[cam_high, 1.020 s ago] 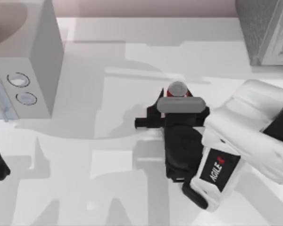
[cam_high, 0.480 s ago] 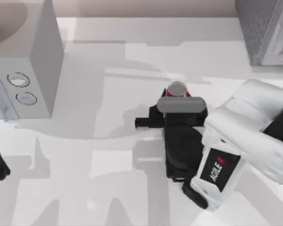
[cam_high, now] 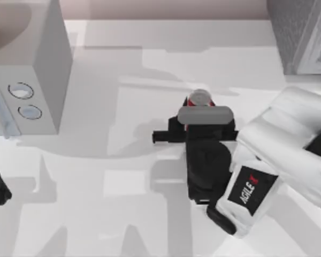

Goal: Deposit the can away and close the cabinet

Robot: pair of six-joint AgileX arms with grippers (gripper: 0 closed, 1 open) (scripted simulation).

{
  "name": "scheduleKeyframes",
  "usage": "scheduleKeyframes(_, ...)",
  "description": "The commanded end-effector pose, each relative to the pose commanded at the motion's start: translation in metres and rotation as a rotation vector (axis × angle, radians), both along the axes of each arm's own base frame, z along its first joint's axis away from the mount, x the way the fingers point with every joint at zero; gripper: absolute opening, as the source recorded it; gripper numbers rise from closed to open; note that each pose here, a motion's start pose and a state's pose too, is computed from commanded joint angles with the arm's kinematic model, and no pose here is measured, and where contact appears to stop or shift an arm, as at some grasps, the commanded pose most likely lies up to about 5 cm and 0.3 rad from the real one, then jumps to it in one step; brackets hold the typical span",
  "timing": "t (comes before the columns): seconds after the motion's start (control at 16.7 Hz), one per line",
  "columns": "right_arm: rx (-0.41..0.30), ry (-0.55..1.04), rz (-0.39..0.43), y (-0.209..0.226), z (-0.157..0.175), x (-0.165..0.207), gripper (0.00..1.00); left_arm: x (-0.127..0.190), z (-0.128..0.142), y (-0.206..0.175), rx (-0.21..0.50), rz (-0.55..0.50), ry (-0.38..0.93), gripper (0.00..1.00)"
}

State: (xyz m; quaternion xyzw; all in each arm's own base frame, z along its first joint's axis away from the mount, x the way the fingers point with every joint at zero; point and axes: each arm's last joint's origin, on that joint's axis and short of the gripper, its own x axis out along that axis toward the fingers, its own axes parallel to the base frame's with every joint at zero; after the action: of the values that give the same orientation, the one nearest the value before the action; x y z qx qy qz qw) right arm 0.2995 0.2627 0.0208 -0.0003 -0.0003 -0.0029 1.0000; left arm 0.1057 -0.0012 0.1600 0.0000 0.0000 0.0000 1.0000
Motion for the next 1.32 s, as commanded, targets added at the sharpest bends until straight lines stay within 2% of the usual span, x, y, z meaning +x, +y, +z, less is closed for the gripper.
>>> scheduleKeyframes(0.12, -0.001, 0.002, 0.002, 0.003, 0.021, 0.003, 0.0, 0.0, 0.0, 0.0, 0.0, 0.0, 0.0, 1.0)
scheduleKeyframes(0.36, 0.01, -0.013, 0.0, 0.005, 0.094, 0.005, 0.0, 0.0, 0.0, 0.0, 0.0, 0.0, 0.0, 1.0)
scheduleKeyframes(0.54, 0.005, -0.009, -0.003, 0.001, 0.131, 0.001, 0.0, 0.0, 0.0, 0.0, 0.0, 0.0, 0.0, 1.0)
scheduleKeyframes(0.96, 0.009, -0.009, -0.003, -0.001, 0.141, 0.0, 0.0, 0.0, 0.0, 0.0, 0.0, 0.0, 0.0, 1.0)
scheduleKeyframes(1.14, -0.04, 0.037, 0.009, -0.016, 0.137, -0.001, 0.0, 0.0, 0.0, 0.0, 0.0, 0.0, 0.0, 1.0)
scheduleKeyframes(1.32, -0.086, 0.093, 0.035, -0.048, 0.147, -0.007, 0.0, 0.0, 0.0, 0.0, 0.0, 0.0, 0.0, 1.0)
